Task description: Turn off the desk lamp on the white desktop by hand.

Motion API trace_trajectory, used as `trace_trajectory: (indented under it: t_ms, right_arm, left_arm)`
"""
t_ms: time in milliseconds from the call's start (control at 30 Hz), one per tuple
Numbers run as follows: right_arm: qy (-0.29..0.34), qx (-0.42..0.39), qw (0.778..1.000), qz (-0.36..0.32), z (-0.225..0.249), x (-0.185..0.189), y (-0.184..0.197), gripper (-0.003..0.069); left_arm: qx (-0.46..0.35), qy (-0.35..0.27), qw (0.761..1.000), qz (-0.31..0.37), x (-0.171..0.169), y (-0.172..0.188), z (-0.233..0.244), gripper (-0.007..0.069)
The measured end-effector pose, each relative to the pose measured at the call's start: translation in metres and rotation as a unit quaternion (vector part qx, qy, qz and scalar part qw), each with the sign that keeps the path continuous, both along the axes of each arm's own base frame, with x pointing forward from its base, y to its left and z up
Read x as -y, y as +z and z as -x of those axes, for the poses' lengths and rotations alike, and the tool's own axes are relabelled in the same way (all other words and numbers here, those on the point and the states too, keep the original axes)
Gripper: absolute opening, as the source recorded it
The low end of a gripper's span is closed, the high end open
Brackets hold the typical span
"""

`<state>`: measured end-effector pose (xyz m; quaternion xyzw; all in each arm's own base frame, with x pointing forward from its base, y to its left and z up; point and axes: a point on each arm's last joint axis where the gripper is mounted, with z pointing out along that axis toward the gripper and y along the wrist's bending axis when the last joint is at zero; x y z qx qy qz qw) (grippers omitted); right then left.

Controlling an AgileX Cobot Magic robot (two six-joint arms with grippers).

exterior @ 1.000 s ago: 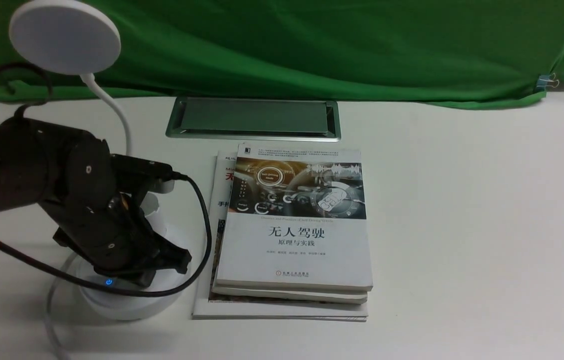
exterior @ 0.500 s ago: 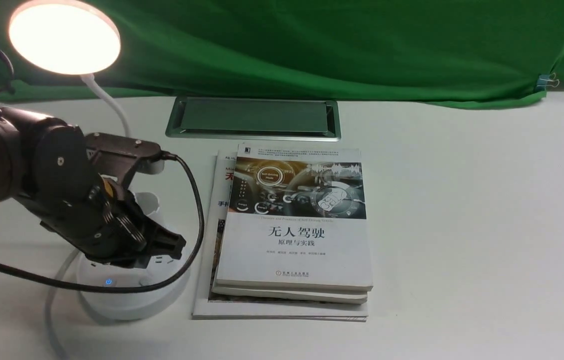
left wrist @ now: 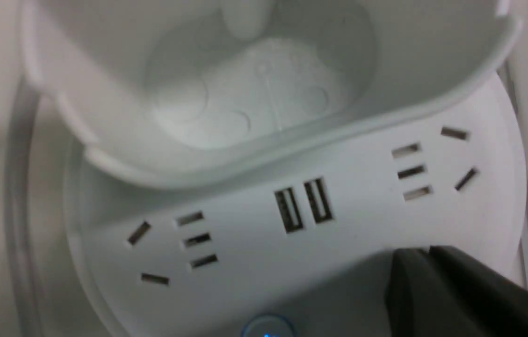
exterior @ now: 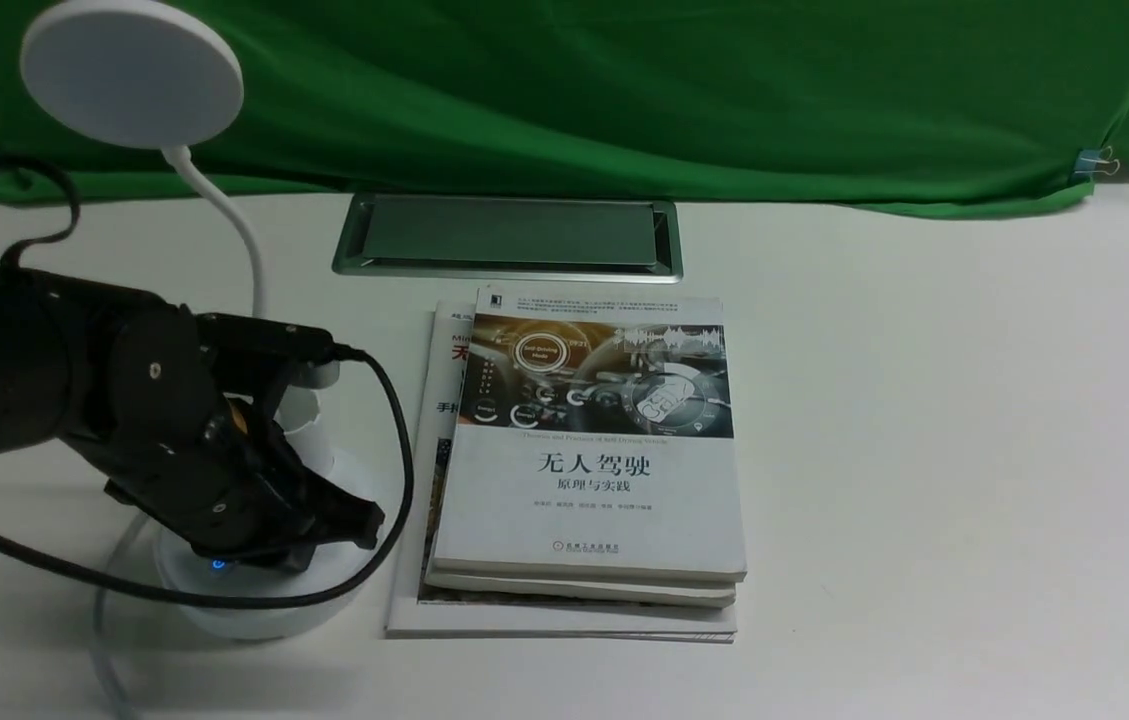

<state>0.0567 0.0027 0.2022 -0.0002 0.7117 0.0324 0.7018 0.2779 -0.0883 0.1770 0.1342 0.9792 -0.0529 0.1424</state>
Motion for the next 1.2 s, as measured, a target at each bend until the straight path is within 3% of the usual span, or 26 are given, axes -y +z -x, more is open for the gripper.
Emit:
trace_trajectory:
  t_ms: [233, 433, 533, 667, 900, 1067, 1200]
  right_arm:
    - [0.000, 0.000, 1.000, 0.000, 0.000, 0.000, 0.000, 0.0035]
    - [0.000, 0.000, 1.000, 0.000, 0.000, 0.000, 0.000, 0.0035]
    - [0.000, 0.000, 1.000, 0.000, 0.000, 0.000, 0.000, 0.0035]
    - [0.000, 0.000, 1.000, 0.000, 0.000, 0.000, 0.000, 0.0035]
    - [0.000, 0.000, 1.000, 0.000, 0.000, 0.000, 0.000, 0.0035]
    - [0.000, 0.000, 1.000, 0.000, 0.000, 0.000, 0.000, 0.0035]
    - [0.000, 0.000, 1.000, 0.000, 0.000, 0.000, 0.000, 0.0035]
  left_arm:
    - [0.024, 0.000, 1.000, 0.006, -0.005, 0.023, 0.015, 0.0004]
    - [0.173, 0.001, 0.984, 0.050, -0.016, 0.105, 0.053, 0.0004]
    - [0.228, 0.002, 0.971, 0.067, -0.023, 0.127, 0.076, 0.0004]
    - [0.368, 0.007, 0.924, 0.106, -0.042, 0.152, 0.136, 0.0004]
    - [0.539, 0.002, 0.833, 0.120, -0.066, 0.149, 0.206, 0.0004]
    - [0.590, -0.006, 0.799, 0.117, -0.075, 0.141, 0.233, 0.0004]
    - [0.606, -0.006, 0.786, 0.119, -0.078, 0.142, 0.243, 0.0004]
